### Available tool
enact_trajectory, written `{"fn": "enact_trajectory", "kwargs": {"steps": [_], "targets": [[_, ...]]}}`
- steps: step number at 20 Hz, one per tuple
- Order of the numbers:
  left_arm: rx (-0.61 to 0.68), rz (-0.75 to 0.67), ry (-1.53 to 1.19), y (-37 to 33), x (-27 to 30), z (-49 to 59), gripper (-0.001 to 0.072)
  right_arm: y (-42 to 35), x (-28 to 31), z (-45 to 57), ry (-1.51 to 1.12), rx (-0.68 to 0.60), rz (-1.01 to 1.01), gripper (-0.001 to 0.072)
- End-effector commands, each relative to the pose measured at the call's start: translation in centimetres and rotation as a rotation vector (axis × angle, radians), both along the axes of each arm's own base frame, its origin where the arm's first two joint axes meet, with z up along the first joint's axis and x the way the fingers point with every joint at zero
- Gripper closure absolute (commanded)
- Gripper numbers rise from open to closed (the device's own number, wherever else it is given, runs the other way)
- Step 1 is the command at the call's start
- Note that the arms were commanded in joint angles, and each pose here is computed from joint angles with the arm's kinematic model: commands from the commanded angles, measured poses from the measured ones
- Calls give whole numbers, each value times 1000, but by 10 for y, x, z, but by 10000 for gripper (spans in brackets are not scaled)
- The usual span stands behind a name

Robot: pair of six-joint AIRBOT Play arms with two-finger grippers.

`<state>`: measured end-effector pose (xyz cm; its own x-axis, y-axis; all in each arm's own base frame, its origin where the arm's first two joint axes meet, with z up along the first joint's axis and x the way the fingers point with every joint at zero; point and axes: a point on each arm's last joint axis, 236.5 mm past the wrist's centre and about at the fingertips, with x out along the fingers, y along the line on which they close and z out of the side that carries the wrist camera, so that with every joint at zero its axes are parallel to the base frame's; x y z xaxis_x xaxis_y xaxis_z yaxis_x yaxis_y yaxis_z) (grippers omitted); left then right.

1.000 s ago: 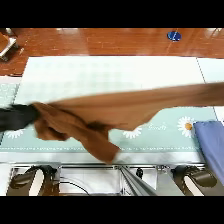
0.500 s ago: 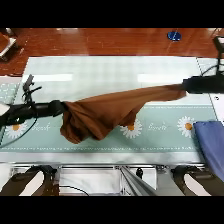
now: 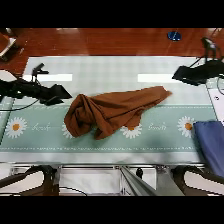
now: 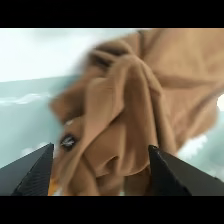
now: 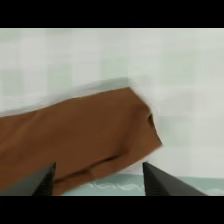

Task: Fold the shirts.

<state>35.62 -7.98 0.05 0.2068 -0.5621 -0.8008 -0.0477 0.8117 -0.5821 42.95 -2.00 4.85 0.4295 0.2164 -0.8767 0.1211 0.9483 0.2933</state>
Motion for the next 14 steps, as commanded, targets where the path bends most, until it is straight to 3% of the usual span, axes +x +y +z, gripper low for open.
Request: {"fn": "enact_trajectory", "kwargs": {"steps": [1,3,5,7,10,14], "targets": [[136,151,-157,46,11,37,6,-80,-42,0,81,-48,-160,94],[65,169,-194,18,-20,41,7,-97,-72,-23,93,52,-301,94],[-95,61,-94,-47,-79,21,6,-69,-99,-55,119,185,-296,94],[-158,-52,13,-95,-130,-12,7,-39,-113,-81,143,287,-278,94],[-158,-136,50,-140,-155,-44,7,-27,-118,-95,145,334,-291,95],[-124,-163,20,-183,-147,-67,7,-27,-118,-95,145,331,-281,95]]}}
